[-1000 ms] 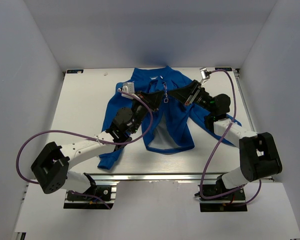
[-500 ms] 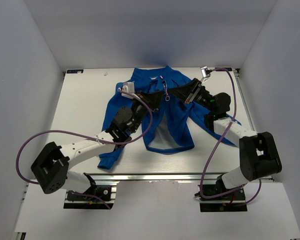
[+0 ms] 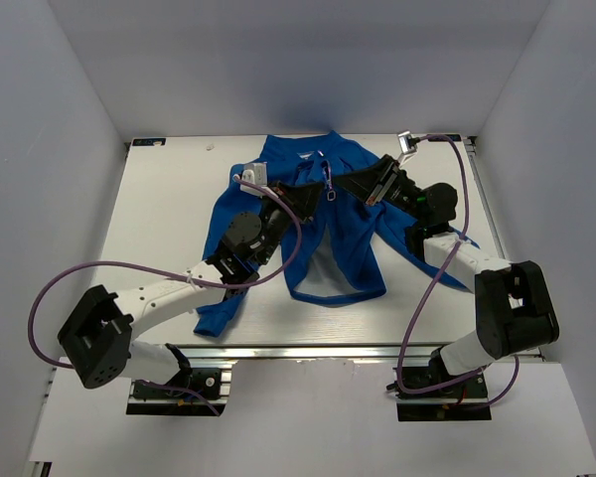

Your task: Zip up the jacket

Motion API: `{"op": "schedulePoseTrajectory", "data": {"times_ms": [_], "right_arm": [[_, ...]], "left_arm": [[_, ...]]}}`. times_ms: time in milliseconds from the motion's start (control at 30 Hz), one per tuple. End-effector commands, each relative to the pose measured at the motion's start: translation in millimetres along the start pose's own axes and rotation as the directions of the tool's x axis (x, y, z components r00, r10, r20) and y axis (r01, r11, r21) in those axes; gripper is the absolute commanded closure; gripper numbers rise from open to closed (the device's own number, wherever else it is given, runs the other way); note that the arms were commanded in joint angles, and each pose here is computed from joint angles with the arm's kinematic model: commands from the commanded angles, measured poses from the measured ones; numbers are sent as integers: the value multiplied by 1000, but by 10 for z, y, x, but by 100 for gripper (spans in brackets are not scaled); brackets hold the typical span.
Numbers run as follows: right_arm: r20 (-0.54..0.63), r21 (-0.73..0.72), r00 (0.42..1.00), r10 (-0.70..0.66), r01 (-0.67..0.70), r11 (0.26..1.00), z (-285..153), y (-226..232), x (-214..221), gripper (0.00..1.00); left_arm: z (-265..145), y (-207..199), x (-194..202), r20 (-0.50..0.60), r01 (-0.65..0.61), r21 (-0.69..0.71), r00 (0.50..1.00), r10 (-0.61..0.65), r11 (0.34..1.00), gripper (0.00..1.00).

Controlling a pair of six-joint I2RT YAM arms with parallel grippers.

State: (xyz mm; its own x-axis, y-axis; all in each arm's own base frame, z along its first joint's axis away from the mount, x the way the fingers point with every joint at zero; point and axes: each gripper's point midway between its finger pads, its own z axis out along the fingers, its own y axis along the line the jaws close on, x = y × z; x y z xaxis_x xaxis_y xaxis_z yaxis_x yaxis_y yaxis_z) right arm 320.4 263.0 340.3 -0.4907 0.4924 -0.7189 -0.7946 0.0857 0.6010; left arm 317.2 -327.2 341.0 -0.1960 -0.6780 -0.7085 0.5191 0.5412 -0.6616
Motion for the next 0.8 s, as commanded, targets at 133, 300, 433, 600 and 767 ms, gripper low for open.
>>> {"op": "schedulePoseTrajectory", "data": {"times_ms": [133, 300, 433, 600, 767], "right_arm": [[-2, -67, 993, -119, 118, 991, 31, 291, -110, 100], [-8, -59, 991, -133, 132, 990, 12, 296, -95, 100], [-12, -88, 988, -157, 155, 984, 2, 367, -92, 100], [-22, -90, 985, -169, 167, 982, 2, 376, -79, 100], [-38, -89, 985, -166, 162, 983, 20, 367, -51, 100]], "left_arm": [[-71, -187, -354, 81, -53, 27, 995, 50, 998, 100], [-45, -242, -334, 78, -54, 56, 996, 49, 997, 100], [3, -258, -266, 55, -54, 65, 997, 51, 996, 100], [-10, -302, -229, 52, -52, 103, 998, 47, 993, 100], [3, -329, -200, 39, -50, 117, 998, 46, 992, 100]]}}
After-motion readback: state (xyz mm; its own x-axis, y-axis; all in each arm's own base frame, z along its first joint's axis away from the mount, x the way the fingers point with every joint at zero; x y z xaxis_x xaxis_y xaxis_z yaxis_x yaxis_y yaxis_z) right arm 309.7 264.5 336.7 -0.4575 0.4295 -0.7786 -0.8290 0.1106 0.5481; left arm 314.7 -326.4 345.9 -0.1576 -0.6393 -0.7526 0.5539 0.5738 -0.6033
